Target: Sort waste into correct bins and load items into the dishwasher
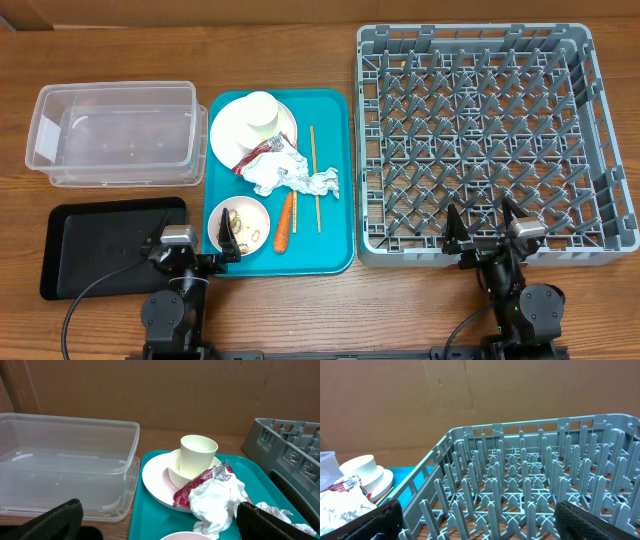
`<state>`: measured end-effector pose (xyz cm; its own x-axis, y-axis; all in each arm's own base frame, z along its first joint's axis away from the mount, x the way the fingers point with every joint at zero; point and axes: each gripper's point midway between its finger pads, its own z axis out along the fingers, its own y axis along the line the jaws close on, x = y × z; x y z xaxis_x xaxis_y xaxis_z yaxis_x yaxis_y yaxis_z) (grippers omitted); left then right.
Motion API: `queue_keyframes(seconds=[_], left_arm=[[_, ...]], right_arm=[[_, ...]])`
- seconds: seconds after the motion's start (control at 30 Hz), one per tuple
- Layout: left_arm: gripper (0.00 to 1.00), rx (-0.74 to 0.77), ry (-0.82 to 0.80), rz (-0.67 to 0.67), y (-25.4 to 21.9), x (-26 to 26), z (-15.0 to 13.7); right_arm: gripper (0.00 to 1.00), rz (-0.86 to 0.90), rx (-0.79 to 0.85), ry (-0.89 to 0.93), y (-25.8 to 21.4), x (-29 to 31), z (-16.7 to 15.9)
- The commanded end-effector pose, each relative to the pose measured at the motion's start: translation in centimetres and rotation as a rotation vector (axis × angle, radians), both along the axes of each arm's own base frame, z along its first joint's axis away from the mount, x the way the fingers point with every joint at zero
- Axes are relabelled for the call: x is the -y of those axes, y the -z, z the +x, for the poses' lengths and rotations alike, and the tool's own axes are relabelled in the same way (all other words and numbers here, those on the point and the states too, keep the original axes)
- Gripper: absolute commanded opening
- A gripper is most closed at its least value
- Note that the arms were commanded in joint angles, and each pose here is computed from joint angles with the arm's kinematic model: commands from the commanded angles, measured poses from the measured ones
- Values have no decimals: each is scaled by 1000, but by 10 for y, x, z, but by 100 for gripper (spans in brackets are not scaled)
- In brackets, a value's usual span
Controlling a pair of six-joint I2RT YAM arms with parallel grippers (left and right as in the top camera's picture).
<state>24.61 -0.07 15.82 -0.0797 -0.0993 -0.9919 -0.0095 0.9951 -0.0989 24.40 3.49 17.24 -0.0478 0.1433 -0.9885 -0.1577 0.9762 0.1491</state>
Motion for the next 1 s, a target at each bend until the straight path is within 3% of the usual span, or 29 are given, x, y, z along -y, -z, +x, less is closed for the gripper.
queue_keyframes(seconds=[0.0, 0.8, 0.97], left_arm=[[100, 5, 5, 11, 2, 1, 0], [100, 14, 5, 11, -1, 1, 0], [100, 39, 123, -9, -7, 21, -1]], right_arm=[[100, 1, 4, 9, 2, 2, 0], [100, 1, 4, 9, 2, 2, 0], [100, 1, 4, 9, 2, 2, 0]])
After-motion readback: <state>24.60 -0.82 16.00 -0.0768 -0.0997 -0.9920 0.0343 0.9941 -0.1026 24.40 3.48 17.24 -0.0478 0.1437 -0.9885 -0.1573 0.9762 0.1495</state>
